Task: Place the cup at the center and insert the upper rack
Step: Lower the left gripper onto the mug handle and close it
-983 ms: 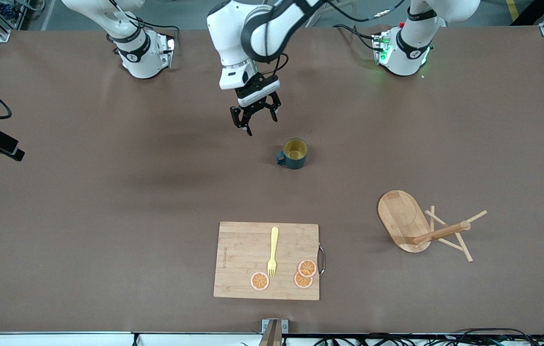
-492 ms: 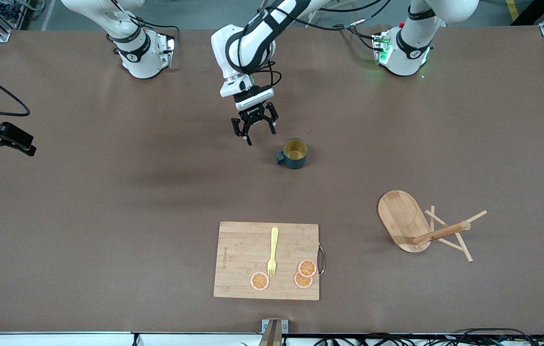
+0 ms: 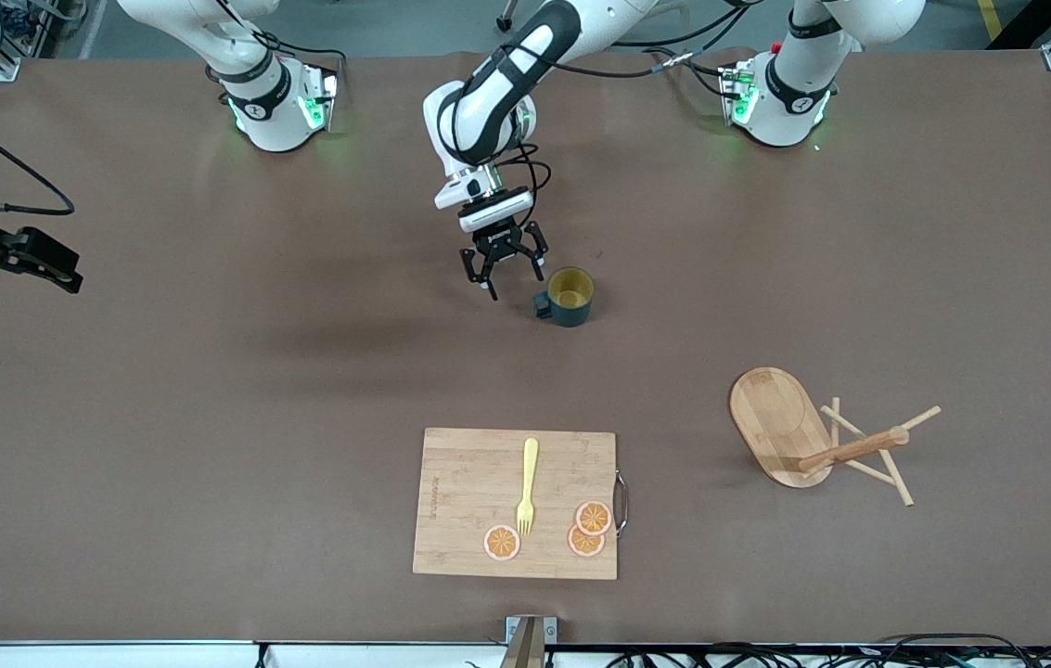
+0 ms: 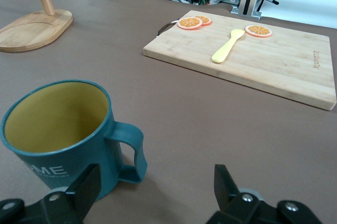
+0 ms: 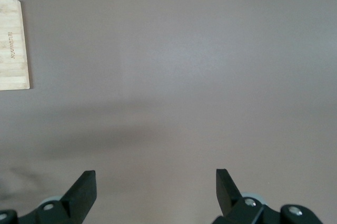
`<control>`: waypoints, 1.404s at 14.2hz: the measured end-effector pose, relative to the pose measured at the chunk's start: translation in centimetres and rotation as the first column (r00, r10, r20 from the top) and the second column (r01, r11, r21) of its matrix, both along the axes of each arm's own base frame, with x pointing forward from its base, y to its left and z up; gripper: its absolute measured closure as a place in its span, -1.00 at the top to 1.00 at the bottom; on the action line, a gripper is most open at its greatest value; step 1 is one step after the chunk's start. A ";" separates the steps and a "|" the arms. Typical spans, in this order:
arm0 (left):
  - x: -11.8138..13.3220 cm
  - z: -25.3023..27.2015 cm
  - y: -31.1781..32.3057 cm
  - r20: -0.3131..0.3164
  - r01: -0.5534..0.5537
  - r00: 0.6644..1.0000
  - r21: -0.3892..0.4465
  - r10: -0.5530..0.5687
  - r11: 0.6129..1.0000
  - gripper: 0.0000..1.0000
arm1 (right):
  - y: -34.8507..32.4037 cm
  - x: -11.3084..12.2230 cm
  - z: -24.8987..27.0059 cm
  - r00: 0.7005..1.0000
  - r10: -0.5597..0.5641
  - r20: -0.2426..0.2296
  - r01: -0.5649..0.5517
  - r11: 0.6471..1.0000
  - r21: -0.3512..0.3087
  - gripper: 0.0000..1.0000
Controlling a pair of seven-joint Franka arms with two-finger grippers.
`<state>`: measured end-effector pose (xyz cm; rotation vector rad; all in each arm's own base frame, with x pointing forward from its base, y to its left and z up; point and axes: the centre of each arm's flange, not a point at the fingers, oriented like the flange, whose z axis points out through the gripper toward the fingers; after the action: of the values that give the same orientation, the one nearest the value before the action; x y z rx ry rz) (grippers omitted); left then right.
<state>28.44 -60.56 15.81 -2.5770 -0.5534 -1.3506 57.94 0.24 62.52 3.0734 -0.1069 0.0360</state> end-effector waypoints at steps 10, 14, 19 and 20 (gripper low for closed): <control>-0.9 -3.0 -0.1 -0.030 0.080 0.997 0.103 -0.078 0.991 1.00 | -0.1 0.0 0.0 1.000 -0.001 -0.001 0.001 1.000 0.000 1.00; -0.7 -3.3 -0.5 -0.003 0.109 0.994 0.113 -0.110 0.987 1.00 | 0.0 0.0 0.0 1.000 0.000 -0.002 0.000 1.000 0.000 1.00; -0.4 -5.2 -0.1 0.019 0.144 0.989 0.158 -0.149 0.977 1.00 | 0.0 -0.2 -0.1 1.000 -0.001 -0.015 0.001 1.000 0.000 1.00; -0.3 -5.3 0.0 0.022 0.144 0.989 0.161 -0.149 0.976 1.00 | 0.0 -0.2 -0.2 1.000 -0.001 -0.016 0.001 1.000 0.000 1.00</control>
<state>28.15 -60.57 10.52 -2.5108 -0.2520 -1.4234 57.76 0.22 62.35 3.0729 -0.1081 0.0106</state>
